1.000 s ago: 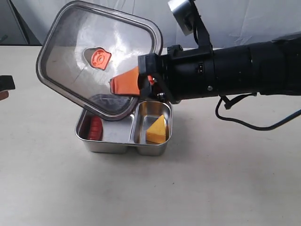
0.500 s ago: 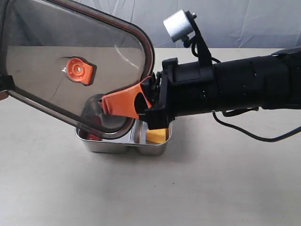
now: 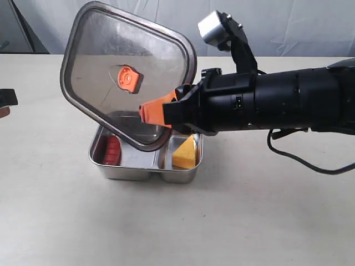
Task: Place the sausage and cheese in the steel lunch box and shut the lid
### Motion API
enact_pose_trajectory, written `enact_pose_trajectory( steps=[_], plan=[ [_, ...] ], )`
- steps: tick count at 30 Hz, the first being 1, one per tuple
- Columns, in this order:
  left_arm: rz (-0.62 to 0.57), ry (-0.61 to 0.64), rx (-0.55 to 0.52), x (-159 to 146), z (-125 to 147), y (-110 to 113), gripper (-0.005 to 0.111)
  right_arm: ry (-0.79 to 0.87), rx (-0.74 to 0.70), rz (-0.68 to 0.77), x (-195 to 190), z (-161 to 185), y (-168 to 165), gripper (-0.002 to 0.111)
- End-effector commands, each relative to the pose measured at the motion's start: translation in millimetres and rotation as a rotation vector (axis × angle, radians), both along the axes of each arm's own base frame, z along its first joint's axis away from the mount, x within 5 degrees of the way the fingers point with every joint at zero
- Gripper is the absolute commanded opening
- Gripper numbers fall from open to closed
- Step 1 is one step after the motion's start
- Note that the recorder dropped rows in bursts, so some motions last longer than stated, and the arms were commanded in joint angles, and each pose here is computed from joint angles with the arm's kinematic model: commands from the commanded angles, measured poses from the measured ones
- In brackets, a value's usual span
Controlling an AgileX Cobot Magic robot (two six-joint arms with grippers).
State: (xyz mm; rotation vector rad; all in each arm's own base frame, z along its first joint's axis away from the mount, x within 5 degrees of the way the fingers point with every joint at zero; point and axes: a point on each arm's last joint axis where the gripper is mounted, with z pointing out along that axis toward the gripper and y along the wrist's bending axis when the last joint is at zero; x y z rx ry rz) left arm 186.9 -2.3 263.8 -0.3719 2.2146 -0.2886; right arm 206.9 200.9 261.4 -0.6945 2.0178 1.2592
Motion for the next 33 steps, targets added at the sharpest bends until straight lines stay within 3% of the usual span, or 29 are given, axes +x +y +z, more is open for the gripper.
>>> enact_pose_trajectory(
  steps=[1,11,15,18,23,30,33],
  plan=[
    [0.003,-0.006,0.003,1,1,1,0.0,-0.038,-0.056,-0.087,-12,5,1,-0.001],
    [0.003,-0.006,0.003,1,1,1,0.0,-0.22,-0.212,-0.337,-35,22,-5,-0.001],
    [0.003,-0.006,0.003,1,1,1,0.0,-0.233,-0.057,-0.432,-32,36,-12,-0.001],
    [0.001,-0.005,0.01,1,1,1,0.0,-0.309,0.035,-0.249,-34,43,-2,-0.001],
    [-0.002,-0.006,0.022,1,1,2,0.0,-0.272,0.0,-0.228,-11,26,-12,-0.001],
    [-0.002,-0.006,0.022,1,1,2,0.0,-0.026,0.188,0.076,30,7,-29,-0.001],
    [-0.004,-0.006,0.026,1,1,2,0.0,0.082,0.196,0.18,52,-5,-41,-0.001]
  ],
)
